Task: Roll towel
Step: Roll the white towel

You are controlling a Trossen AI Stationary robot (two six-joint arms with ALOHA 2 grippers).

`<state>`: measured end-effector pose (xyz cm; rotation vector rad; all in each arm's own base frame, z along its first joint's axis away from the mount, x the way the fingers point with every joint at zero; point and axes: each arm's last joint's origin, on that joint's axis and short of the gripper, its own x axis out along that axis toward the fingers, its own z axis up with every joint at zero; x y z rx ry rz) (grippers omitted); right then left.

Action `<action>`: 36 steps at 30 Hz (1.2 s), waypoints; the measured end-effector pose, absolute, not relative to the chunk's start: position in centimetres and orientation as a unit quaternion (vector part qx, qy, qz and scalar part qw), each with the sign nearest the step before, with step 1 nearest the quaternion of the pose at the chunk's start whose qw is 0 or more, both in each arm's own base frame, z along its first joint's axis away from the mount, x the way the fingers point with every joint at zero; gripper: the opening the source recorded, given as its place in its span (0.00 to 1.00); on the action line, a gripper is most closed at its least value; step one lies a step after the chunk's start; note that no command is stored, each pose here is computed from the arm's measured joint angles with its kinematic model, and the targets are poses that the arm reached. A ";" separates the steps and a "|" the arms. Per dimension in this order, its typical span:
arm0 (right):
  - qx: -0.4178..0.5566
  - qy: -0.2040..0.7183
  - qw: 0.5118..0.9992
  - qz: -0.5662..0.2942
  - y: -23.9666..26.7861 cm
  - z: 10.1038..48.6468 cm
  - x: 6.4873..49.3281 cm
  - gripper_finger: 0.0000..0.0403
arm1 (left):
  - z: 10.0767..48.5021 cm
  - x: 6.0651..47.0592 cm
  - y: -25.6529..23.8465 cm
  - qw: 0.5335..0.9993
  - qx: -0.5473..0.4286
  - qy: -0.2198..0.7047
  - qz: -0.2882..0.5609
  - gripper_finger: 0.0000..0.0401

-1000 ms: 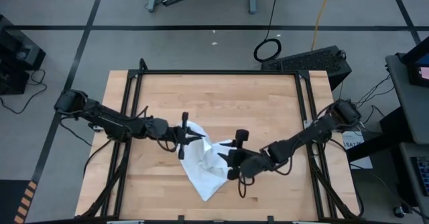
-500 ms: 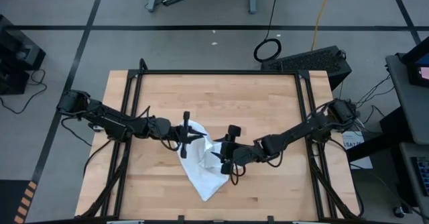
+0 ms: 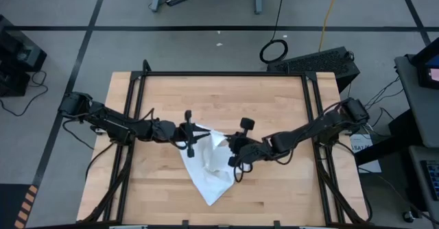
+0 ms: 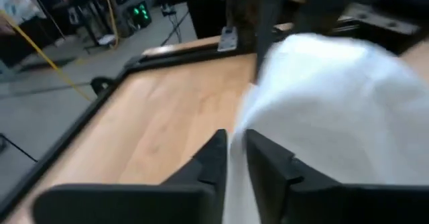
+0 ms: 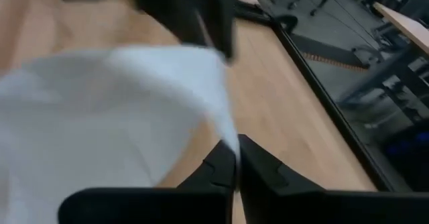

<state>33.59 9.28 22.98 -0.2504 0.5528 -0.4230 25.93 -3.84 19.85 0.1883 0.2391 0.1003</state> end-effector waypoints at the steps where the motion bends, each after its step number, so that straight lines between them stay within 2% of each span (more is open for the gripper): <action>1: -0.126 0.282 0.928 -0.211 8.9 23.1 33.3 0.01 | 19.8 25.9 -3.9 0.988 0.080 0.119 0.051 0.22; 6: -0.118 0.309 0.911 -0.248 7.6 23.5 32.2 0.00 | 20.1 26.0 -4.3 0.994 0.011 0.099 0.051 0.41; 10: -0.114 0.335 0.896 -0.270 6.7 23.0 31.9 0.00 | 19.7 26.1 -5.8 0.995 -0.028 0.091 0.027 0.50; 13: -0.108 0.341 0.892 -0.278 6.2 22.9 31.9 0.00 | 18.9 26.5 -7.1 0.995 -0.046 0.090 0.008 0.54; 20: -0.113 0.342 0.891 -0.277 6.2 22.9 31.9 0.00 | 16.6 27.3 -8.9 0.993 -0.065 0.096 0.027 0.61; 23: -0.116 0.346 0.888 -0.278 6.1 22.8 31.8 0.00 | 16.4 28.0 -9.6 0.989 -0.111 0.102 0.004 0.64; 27: -0.117 0.349 0.885 -0.286 5.7 22.8 31.8 0.00 | 16.3 29.0 -10.3 0.984 -0.124 0.118 -0.056 0.66; 29: -0.117 0.351 0.883 -0.290 5.3 22.8 31.9 0.00 | 16.3 29.4 -10.5 0.983 -0.126 0.118 -0.059 0.61; 31: -0.119 0.351 0.882 -0.291 5.1 22.9 31.9 0.00 | 16.3 29.6 -10.4 0.986 -0.105 0.124 -0.042 0.52; 35: -0.128 0.341 0.887 -0.284 5.0 24.1 31.4 0.00 | 17.3 29.4 -9.1 0.991 -0.048 0.123 0.027 0.14; 36: -0.128 0.335 0.890 -0.282 4.9 24.7 31.1 0.00 | 18.1 29.2 -8.7 0.992 -0.041 0.116 0.033 0.07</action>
